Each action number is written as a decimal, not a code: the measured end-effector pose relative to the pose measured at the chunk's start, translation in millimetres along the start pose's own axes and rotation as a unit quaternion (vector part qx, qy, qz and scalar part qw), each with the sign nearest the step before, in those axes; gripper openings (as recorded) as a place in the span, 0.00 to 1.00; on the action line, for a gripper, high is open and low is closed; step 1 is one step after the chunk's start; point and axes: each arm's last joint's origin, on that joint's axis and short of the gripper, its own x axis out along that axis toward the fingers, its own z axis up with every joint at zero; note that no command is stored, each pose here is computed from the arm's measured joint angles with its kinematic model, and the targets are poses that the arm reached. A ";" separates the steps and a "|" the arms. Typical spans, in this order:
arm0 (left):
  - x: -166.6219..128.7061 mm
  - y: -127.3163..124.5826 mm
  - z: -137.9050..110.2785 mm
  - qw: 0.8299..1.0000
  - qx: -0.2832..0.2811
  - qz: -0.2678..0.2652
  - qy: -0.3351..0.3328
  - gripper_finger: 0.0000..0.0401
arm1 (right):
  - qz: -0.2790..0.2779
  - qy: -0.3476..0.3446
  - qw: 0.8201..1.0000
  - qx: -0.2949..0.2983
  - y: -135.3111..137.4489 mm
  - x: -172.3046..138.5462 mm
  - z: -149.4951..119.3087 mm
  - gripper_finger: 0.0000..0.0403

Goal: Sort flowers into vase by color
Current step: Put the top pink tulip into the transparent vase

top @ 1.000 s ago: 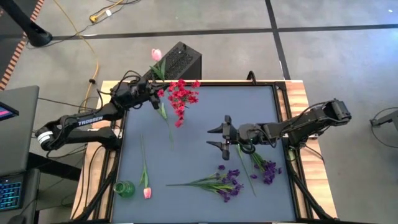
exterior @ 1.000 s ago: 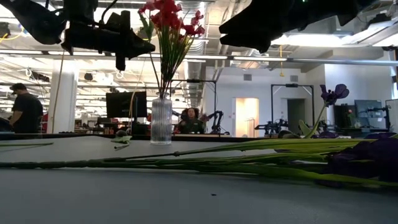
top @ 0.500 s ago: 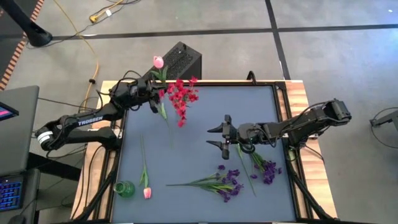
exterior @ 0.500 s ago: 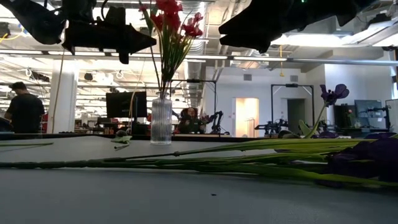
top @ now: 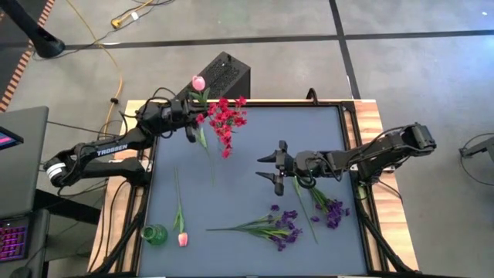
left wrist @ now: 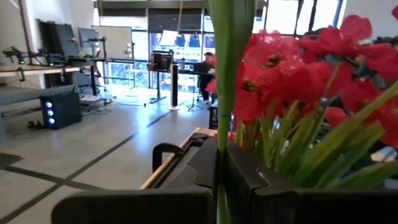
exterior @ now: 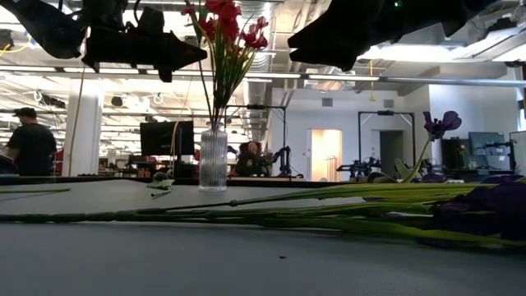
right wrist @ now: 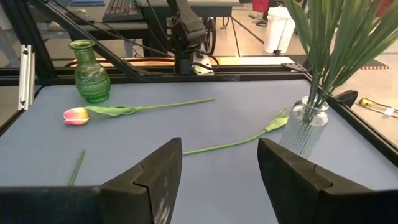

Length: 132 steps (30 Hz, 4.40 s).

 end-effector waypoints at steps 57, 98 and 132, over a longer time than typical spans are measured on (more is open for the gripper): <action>33.2 -4.4 -60.8 0.993 -0.020 -0.041 0.113 0.00 | 0.001 -0.001 1.000 0.000 0.2 0.0 0.2 0.58; 37.7 -0.9 -81.6 0.986 -0.040 -0.045 0.154 0.00 | 0.000 0.022 0.999 -0.033 0.0 -0.1 -4.4 0.58; 26.2 21.7 -82.6 0.982 -0.065 -0.054 0.169 0.26 | -0.003 0.021 0.999 -0.032 -1.8 0.4 -4.1 0.58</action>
